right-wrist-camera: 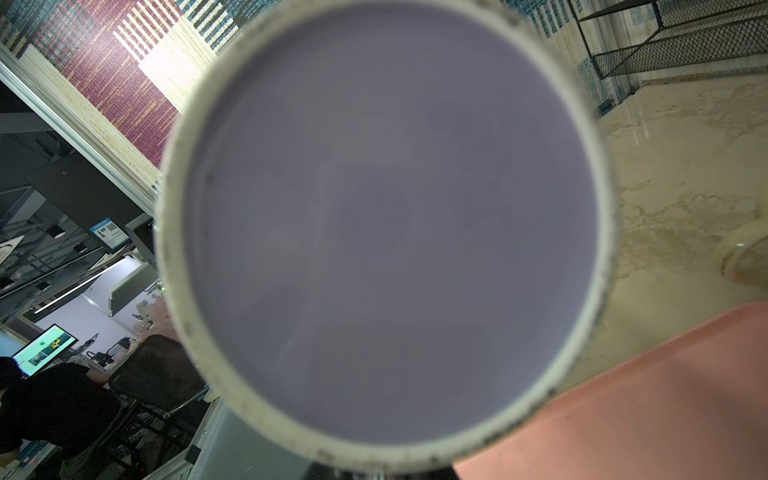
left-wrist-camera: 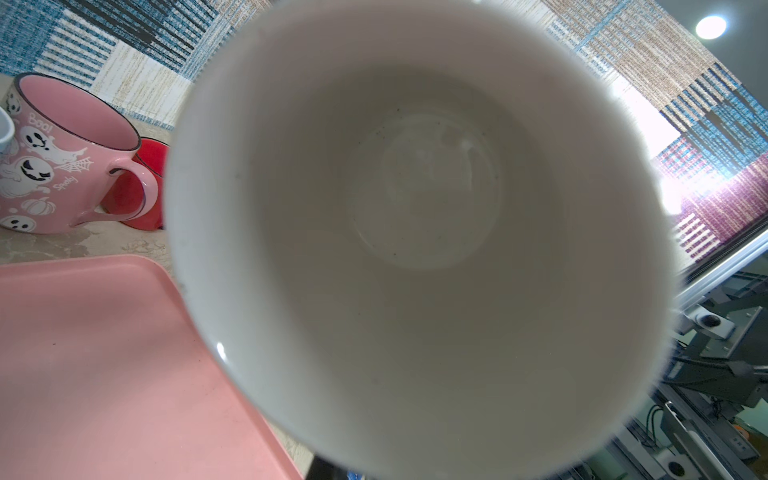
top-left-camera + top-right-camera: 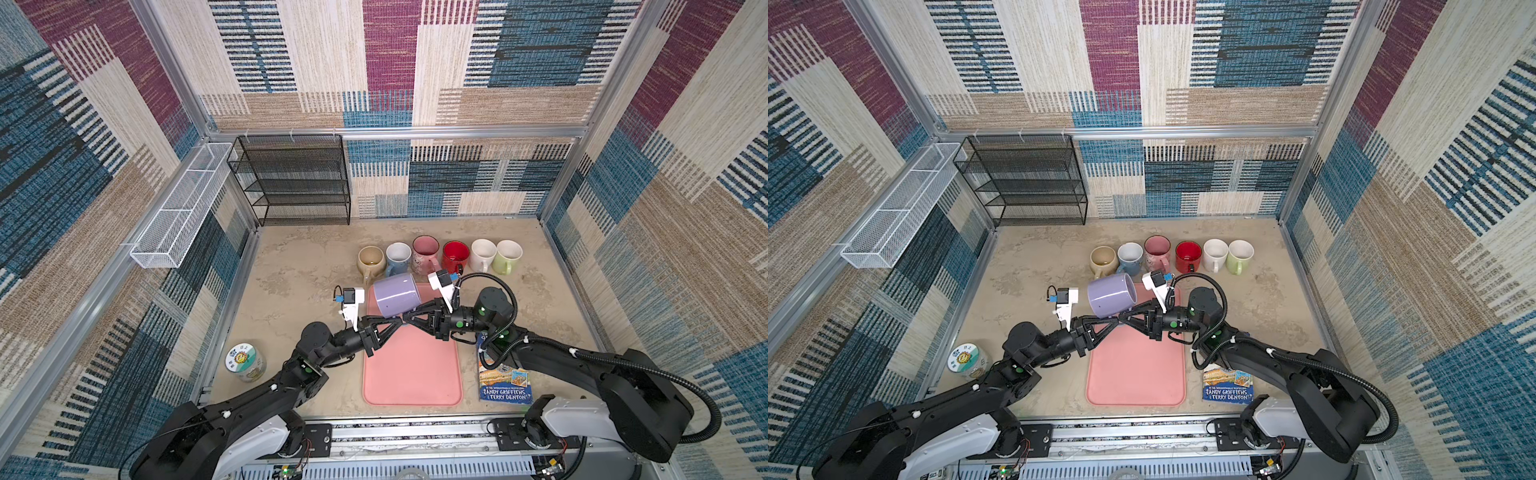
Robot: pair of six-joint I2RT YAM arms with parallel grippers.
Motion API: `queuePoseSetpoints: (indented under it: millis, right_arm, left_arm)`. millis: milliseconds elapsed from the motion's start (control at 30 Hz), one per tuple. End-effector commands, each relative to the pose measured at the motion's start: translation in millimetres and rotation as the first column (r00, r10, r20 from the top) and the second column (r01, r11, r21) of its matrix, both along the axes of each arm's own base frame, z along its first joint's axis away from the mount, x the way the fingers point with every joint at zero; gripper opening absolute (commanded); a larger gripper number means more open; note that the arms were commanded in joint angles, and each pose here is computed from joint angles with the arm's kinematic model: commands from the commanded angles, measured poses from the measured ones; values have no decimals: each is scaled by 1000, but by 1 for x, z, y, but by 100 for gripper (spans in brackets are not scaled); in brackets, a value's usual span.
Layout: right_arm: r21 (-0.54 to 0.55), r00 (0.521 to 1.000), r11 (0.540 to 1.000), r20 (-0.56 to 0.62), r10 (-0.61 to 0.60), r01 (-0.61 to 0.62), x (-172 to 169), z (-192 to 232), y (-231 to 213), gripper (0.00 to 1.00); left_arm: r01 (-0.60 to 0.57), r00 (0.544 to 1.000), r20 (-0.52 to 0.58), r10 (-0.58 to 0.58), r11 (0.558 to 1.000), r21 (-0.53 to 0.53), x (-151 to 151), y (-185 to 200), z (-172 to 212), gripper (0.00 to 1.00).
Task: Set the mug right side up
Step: 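Close the left gripper on the purple mug's rim while the right holds the handle, then carry the purple mug beside the cream mug with the left gripper while the right releases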
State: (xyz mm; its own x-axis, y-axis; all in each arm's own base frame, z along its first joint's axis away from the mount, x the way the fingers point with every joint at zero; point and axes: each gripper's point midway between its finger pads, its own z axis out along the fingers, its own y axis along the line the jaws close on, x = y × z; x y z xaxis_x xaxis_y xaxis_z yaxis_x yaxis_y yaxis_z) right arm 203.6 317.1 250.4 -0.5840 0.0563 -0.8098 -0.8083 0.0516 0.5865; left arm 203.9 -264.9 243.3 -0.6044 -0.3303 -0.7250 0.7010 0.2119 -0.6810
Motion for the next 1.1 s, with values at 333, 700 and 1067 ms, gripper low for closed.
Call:
queuePoseSetpoints:
  millis: [333, 700, 1067]
  right_arm:
    - [-19, 1000, 1000, 1, 16, -16, -2, 6, -2, 46]
    - [-41, 1000, 999, 9, -1, 1, 3, 6, -1, 61]
    - [-104, 999, 993, 25, -47, 49, 11, 0, -4, 58]
  left_arm:
    - [-81, 989, 118, 89, 994, -71, 3, 14, 28, 0]
    - [-177, 984, 38, 175, 982, 62, 16, 22, -1, 0]
    - [-411, 869, -41, 494, 765, 496, 31, 87, -64, 0]
